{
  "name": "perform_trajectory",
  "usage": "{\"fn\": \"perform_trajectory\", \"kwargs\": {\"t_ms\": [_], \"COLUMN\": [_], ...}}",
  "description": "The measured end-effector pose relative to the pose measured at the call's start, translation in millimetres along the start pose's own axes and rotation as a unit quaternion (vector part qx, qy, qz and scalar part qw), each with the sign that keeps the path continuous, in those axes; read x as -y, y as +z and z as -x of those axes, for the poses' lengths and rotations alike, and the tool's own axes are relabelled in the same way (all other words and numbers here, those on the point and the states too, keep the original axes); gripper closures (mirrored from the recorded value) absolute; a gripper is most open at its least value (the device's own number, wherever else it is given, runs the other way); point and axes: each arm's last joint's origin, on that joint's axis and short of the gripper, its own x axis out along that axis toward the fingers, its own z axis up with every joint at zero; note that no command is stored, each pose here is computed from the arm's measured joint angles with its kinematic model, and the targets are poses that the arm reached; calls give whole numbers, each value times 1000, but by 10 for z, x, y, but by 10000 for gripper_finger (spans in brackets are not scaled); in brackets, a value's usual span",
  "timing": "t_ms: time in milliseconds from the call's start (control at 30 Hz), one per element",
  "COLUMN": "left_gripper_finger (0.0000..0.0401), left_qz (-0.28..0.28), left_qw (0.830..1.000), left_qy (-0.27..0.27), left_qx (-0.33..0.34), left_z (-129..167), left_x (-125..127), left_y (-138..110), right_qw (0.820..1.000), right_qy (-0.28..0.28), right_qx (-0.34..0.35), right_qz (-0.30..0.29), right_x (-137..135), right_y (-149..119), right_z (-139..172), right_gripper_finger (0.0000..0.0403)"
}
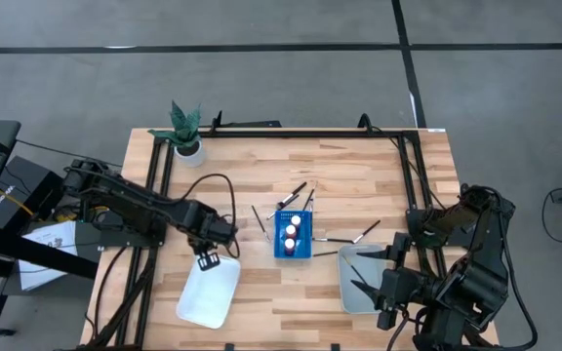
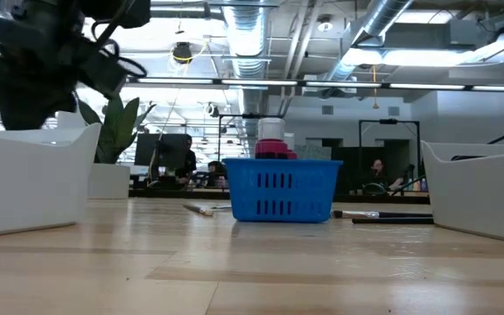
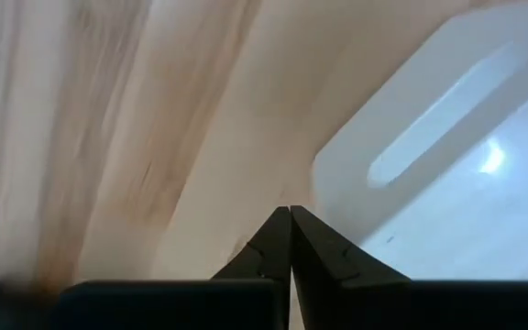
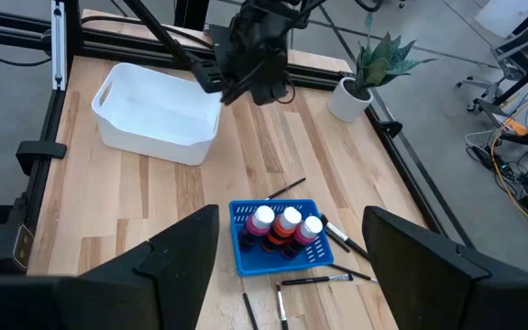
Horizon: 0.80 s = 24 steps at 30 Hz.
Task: Pick & Place Paint Supplies
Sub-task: Move the white bin
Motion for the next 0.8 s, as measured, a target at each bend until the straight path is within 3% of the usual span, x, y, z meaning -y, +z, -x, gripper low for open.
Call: {"fn": "perform_trajectory", "kwargs": {"t_ms": [233,400,633,800], "left_gripper_finger": [401,401,401,401], "left_qz": [30,22,-26,-69], "left_qw": [997,999,995,978], "left_qy": [34,33,-49,-121], "left_qx": [-59,-23,84,154], "left_z": [15,104,345,503], "left_x": [-76,-103,-9,133], "left_y": [-112,-139,-239,-340], "right_qw": [1000,1000,1000,1000], "right_qy": [-3,-9,-11,-15], "right_qx": [-1,-4,-17,-19], "right_qz": [-2,-4,-4,-7], "right_x": [8,29,62,77], "right_y": [7,26,54,65], "right_z": [-17,-64,-142,-173], "right_gripper_finger": [137,137,137,137]}}
